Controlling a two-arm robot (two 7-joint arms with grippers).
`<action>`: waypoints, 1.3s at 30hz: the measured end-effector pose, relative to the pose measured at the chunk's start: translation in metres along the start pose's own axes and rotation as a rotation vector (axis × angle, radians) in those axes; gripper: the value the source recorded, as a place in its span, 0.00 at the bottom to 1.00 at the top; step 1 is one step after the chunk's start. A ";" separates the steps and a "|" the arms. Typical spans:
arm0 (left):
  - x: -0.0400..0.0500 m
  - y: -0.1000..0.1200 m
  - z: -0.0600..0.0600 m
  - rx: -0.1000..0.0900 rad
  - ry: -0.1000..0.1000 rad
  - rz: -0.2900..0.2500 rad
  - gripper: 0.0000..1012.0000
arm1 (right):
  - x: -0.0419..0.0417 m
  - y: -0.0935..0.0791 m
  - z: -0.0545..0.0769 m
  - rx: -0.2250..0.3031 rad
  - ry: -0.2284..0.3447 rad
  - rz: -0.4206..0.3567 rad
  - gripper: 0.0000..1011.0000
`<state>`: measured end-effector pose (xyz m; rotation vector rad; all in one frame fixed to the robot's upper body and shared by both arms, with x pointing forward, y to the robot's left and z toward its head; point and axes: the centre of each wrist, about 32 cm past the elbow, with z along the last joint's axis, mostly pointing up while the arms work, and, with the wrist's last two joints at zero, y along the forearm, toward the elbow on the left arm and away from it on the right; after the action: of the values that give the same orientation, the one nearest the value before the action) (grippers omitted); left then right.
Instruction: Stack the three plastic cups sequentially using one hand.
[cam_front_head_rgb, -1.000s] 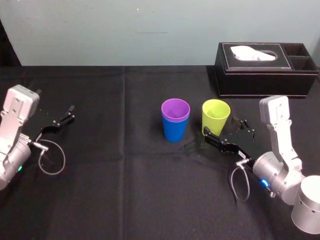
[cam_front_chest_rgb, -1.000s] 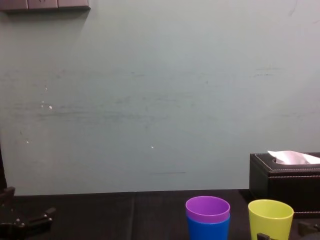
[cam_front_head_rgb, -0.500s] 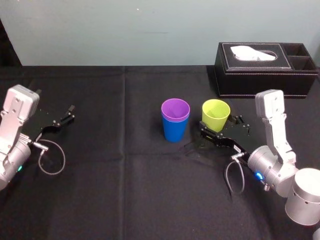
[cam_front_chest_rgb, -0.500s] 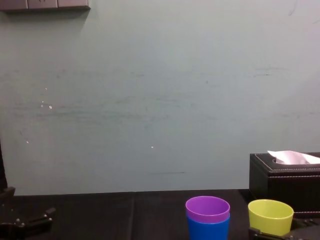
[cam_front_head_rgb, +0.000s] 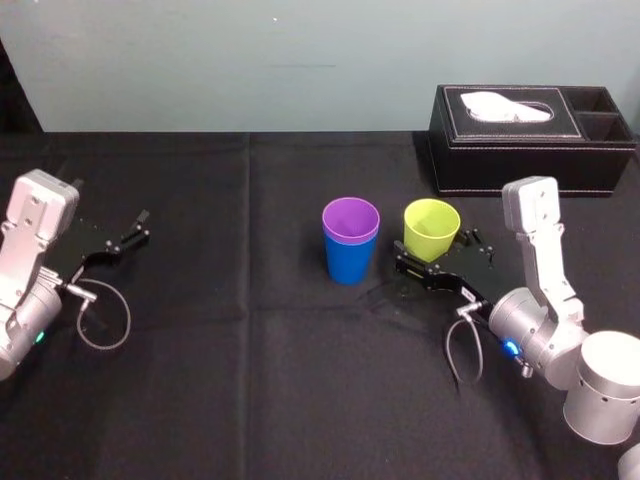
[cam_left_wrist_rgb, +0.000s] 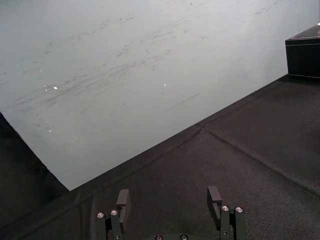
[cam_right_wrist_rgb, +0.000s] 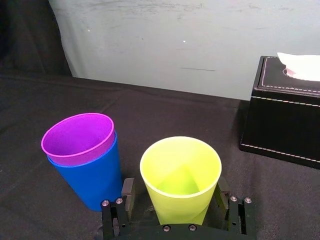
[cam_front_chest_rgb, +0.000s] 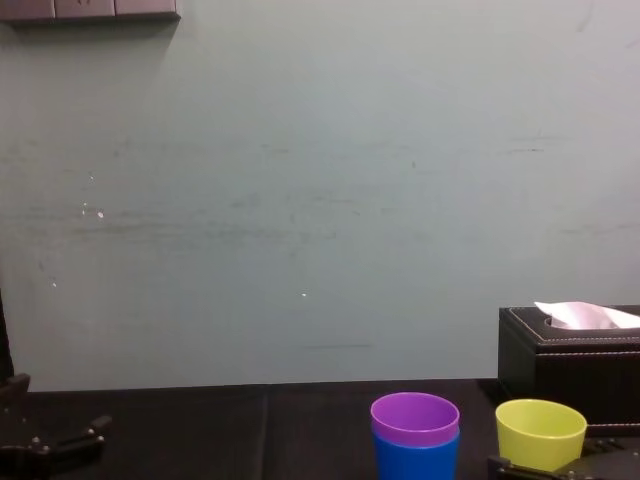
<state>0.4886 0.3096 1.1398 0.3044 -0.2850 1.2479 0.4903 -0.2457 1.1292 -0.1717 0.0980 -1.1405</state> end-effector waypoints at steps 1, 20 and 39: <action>0.0000 0.000 0.000 0.000 0.000 0.000 1.00 | 0.0000 0.000 0.000 0.000 0.000 0.000 0.99; 0.0000 0.000 0.000 0.000 0.000 0.000 1.00 | 0.0003 -0.001 0.000 0.001 0.000 -0.002 0.73; 0.0000 0.000 0.000 0.000 0.000 0.000 1.00 | 0.0021 -0.010 0.006 0.002 -0.026 0.007 0.72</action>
<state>0.4886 0.3097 1.1398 0.3046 -0.2851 1.2479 0.4836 -0.2510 1.1370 -0.1847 0.0742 -1.1314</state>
